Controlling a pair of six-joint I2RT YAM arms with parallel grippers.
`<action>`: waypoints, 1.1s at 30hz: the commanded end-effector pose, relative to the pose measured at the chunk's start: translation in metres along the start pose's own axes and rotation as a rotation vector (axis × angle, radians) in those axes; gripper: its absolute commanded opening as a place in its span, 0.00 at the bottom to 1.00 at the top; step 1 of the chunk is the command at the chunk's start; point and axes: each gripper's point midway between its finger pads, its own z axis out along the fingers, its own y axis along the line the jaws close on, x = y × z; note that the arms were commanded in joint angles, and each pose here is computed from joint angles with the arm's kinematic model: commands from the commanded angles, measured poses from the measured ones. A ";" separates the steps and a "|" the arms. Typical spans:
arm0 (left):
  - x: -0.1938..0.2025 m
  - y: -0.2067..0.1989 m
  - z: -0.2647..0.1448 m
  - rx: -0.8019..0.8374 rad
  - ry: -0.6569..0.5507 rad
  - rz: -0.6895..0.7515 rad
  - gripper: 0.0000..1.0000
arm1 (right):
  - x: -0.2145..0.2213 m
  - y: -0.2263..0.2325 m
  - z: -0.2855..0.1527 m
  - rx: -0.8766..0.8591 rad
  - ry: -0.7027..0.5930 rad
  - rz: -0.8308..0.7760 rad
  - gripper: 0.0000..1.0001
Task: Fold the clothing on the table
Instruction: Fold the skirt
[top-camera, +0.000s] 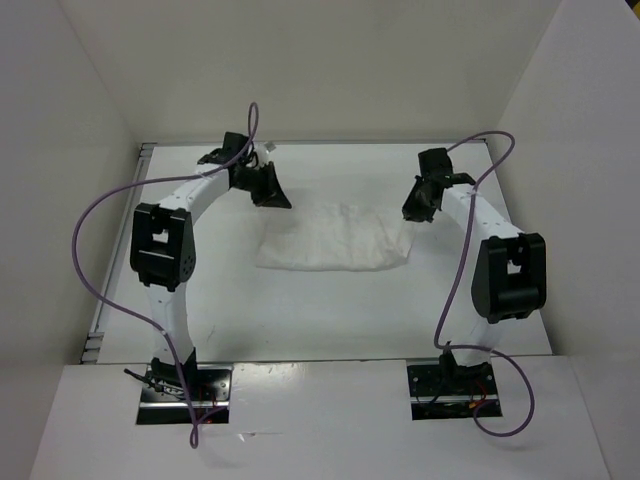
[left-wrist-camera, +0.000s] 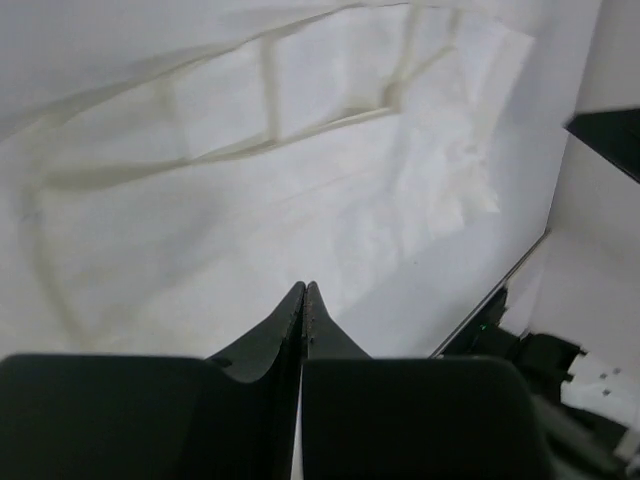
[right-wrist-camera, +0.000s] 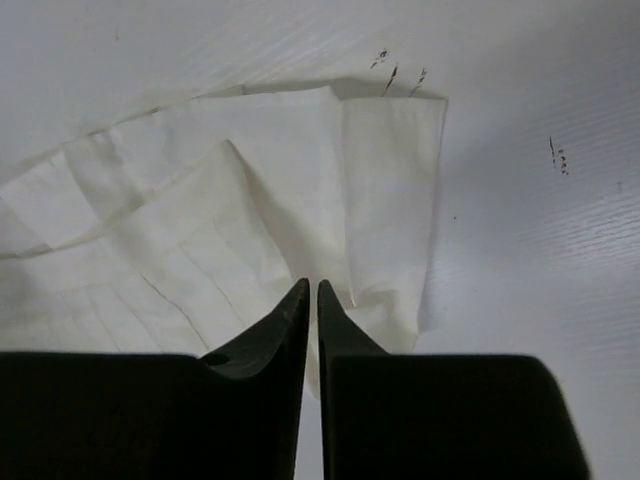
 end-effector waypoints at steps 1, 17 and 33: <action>0.001 -0.066 -0.014 0.077 0.017 0.258 0.01 | 0.009 0.007 0.012 -0.085 0.063 0.027 0.09; 0.077 -0.051 0.123 0.092 0.335 0.281 0.00 | 0.068 0.008 0.046 -0.185 0.318 0.074 0.01; 0.094 -0.009 0.150 -0.002 0.351 0.176 0.00 | 0.142 -0.031 -0.004 -0.127 0.595 0.030 0.01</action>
